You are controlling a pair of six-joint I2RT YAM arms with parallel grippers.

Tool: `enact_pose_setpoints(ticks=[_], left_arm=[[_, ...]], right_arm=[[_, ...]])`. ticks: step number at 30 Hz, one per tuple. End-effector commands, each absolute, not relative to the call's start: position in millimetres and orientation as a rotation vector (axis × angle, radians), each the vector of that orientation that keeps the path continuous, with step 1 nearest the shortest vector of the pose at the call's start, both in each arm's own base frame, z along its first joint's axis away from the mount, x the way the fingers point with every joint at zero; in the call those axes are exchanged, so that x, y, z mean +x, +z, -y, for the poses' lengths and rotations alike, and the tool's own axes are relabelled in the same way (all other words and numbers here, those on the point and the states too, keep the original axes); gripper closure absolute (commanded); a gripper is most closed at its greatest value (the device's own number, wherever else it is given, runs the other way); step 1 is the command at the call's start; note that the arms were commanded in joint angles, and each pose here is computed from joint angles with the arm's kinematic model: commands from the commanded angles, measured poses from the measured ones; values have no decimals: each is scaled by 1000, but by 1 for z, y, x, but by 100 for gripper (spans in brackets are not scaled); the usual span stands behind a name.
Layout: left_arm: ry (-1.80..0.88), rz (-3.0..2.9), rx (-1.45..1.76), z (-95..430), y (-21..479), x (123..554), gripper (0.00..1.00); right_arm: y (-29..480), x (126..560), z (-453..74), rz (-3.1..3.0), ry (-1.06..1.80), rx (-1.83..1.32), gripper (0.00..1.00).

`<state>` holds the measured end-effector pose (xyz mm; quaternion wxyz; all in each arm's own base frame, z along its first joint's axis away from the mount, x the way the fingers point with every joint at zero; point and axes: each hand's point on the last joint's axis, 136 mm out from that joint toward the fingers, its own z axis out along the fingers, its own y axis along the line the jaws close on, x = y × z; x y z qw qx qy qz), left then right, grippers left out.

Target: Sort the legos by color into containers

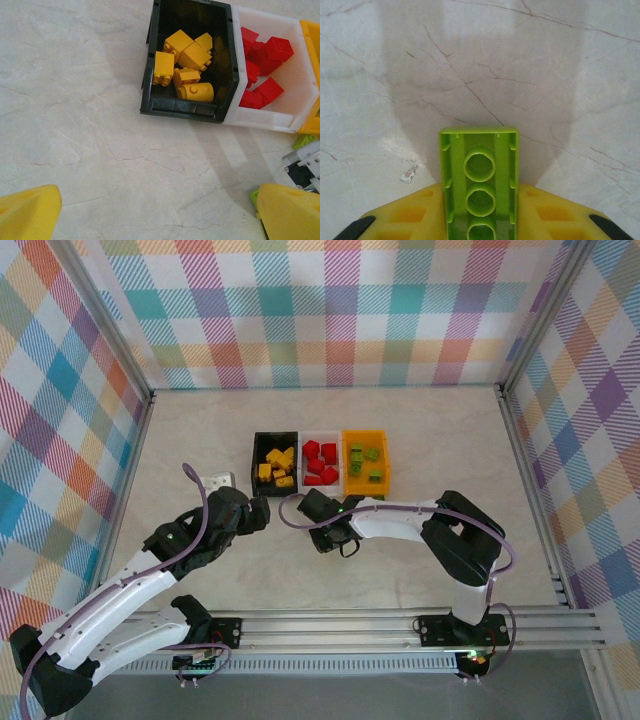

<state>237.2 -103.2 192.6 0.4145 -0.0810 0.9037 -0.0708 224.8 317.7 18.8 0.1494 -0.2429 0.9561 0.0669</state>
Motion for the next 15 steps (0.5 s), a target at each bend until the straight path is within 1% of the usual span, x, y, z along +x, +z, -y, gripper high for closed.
enact_pose_setpoints(ticks=[1,7,15], left_arm=[[-141,-2261,-227,96,193,238,0],[-153,-2269,-226,99,188,239,0],[-173,-2263,-237,102,186,242,0]], right_arm=[[4,216,-300,-2797,92,-718,69],[34,230,-305,-2692,191,-623,71],[99,256,-285,-2549,282,-444,71]])
